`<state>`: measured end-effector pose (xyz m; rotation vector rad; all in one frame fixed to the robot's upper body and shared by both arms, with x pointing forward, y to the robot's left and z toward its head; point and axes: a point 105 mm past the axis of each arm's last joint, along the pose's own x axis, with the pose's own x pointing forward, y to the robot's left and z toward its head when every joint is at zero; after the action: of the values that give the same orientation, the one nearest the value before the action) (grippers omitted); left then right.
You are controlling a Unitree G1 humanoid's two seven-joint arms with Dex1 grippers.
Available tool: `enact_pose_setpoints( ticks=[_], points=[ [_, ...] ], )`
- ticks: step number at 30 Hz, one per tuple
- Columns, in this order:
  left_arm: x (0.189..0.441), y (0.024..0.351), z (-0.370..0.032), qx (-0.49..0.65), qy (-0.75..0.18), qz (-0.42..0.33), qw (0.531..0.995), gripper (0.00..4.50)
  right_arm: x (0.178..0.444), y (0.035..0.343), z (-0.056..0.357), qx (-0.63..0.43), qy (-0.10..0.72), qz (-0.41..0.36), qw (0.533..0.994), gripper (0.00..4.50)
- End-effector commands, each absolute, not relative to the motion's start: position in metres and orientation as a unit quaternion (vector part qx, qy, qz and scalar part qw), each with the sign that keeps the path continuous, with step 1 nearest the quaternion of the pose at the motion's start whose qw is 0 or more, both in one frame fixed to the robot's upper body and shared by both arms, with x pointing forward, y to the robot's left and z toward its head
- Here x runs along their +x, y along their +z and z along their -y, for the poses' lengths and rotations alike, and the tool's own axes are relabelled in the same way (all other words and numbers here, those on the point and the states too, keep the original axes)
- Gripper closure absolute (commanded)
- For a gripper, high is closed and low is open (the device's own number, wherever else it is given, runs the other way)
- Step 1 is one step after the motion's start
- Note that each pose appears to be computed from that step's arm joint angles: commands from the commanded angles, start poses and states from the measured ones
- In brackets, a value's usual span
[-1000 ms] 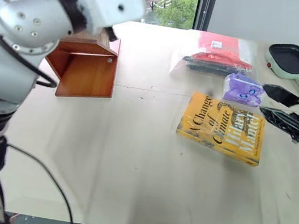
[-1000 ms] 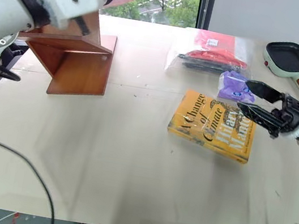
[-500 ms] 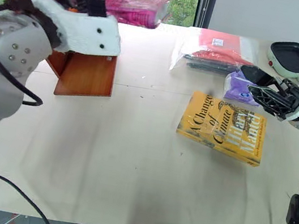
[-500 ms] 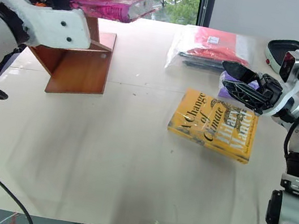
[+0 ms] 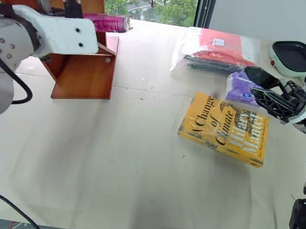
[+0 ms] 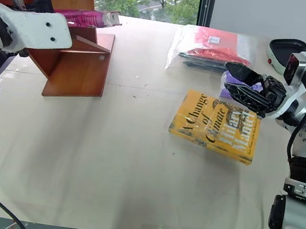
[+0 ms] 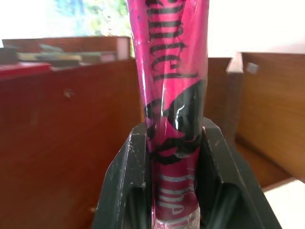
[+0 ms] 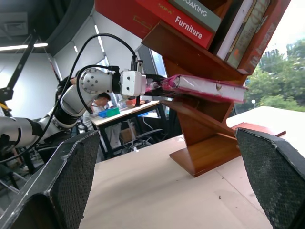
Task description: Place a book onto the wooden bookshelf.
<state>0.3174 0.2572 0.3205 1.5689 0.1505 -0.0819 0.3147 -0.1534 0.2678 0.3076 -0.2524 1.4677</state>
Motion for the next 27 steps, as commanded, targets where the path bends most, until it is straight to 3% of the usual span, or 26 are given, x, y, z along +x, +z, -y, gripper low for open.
enact_pose_setpoints(
  ticks=[1, 9, 16, 18, 19, 23, 25, 27],
  points=[
    [0.309, 0.340, -0.267, 0.695, -0.009, -0.065, 0.716, 3.91, 0.308, 0.285, 0.157, 0.124, 0.660, 0.159, 0.724, 0.00],
    [0.310, 0.328, -0.272, 0.681, -0.021, -0.098, 0.725, 3.91, 0.320, 0.283, 0.156, 0.111, 0.618, 0.152, 0.763, 0.00],
    [0.310, 0.328, -0.279, 0.673, -0.015, -0.111, 0.731, 3.91, 0.321, 0.280, 0.154, 0.110, 0.616, 0.153, 0.765, 0.00],
    [0.310, 0.328, -0.280, 0.672, -0.014, -0.112, 0.732, 2.90, 0.322, 0.278, 0.154, 0.110, 0.615, 0.151, 0.766, 0.00],
    [0.310, 0.329, -0.280, 0.672, -0.013, -0.113, 0.732, 2.75, 0.322, 0.277, 0.154, 0.109, 0.615, 0.149, 0.766, 0.00],
    [0.308, 0.331, -0.282, 0.671, -0.006, -0.114, 0.733, 0.75, 0.322, 0.276, 0.154, 0.110, 0.615, 0.149, 0.766, 0.00],
    [0.308, 0.333, -0.283, 0.670, -0.001, -0.109, 0.734, 0.02, 0.322, 0.276, 0.154, 0.110, 0.615, 0.149, 0.766, 0.00],
    [0.307, 0.336, -0.284, 0.673, 0.010, -0.101, 0.733, 0.02, 0.322, 0.274, 0.154, 0.109, 0.615, 0.147, 0.767, 0.00]
  ],
)
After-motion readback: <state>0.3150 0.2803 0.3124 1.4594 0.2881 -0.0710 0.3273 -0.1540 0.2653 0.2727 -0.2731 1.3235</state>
